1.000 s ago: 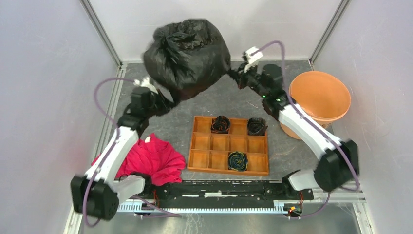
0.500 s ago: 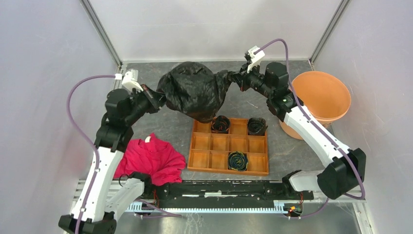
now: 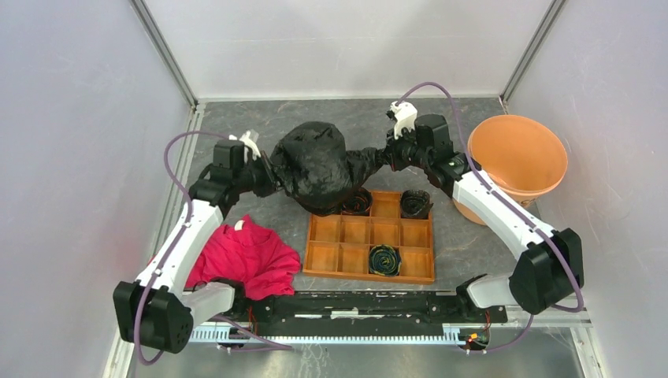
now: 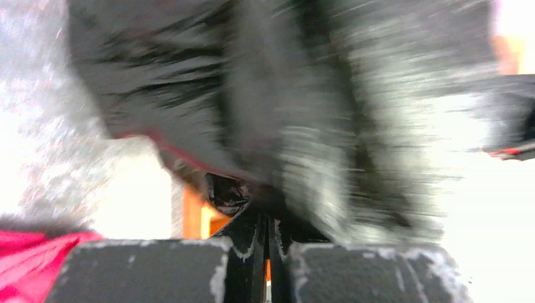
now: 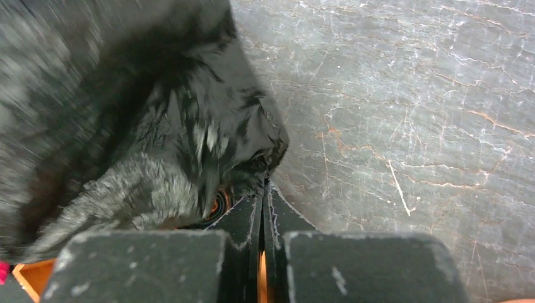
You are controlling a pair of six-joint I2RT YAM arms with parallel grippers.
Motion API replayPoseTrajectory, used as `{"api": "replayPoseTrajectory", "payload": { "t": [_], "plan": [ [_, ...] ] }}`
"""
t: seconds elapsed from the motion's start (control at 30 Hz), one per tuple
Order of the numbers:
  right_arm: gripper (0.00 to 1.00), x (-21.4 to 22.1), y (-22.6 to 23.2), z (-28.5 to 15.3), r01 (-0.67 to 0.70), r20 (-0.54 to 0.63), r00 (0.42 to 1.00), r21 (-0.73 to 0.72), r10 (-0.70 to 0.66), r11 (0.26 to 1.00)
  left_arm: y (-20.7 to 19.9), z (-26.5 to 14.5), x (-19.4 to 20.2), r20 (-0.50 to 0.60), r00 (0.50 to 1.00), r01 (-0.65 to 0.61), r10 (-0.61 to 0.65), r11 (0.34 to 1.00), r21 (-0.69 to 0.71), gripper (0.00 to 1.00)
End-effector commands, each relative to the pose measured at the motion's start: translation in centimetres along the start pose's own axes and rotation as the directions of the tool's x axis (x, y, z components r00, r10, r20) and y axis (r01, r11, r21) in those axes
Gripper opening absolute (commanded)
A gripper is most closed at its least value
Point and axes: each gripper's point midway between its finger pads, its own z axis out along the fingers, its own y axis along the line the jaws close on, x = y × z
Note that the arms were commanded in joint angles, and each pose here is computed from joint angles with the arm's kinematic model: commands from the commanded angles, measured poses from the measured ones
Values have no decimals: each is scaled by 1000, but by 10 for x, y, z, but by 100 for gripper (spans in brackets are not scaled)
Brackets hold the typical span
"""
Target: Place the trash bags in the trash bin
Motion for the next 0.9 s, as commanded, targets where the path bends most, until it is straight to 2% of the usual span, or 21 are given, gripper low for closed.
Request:
{"api": "replayPoseTrajectory", "payload": {
  "t": [0.0,0.17,0.27,0.33,0.4,0.47,0.53,0.6,0.87],
  "plan": [
    [1,-70,6,-34,21,144,989,11,-23,1000,-101,-59,-65,201,972,-174,123,950,259,2],
    [0,-133,-4,-45,36,194,980,50,-45,998,-153,-104,-104,364,920,-277,148,901,333,2],
    [0,-150,-22,-38,19,191,981,91,-36,996,-151,-95,-120,395,912,-249,113,917,312,2],
    [0,-140,-39,-22,10,146,989,128,-29,992,-125,-68,-119,365,928,-172,71,953,250,2],
    [0,-114,-54,-6,15,63,998,162,-26,987,-89,-34,-104,288,957,-75,24,983,167,2],
    [0,-84,-62,5,24,-30,999,182,-18,983,-63,-8,-82,196,981,-14,-10,992,123,2],
    [0,-61,-62,9,21,-88,996,176,-5,984,-55,2,-70,149,988,13,-31,992,124,2],
    [0,-49,-59,5,17,-102,995,161,0,987,-60,0,-66,141,990,5,-27,988,155,2],
    [0,-51,-52,-16,82,-87,994,143,-70,986,-125,-52,-92,275,961,-109,23,947,302,2]
  ]
}}
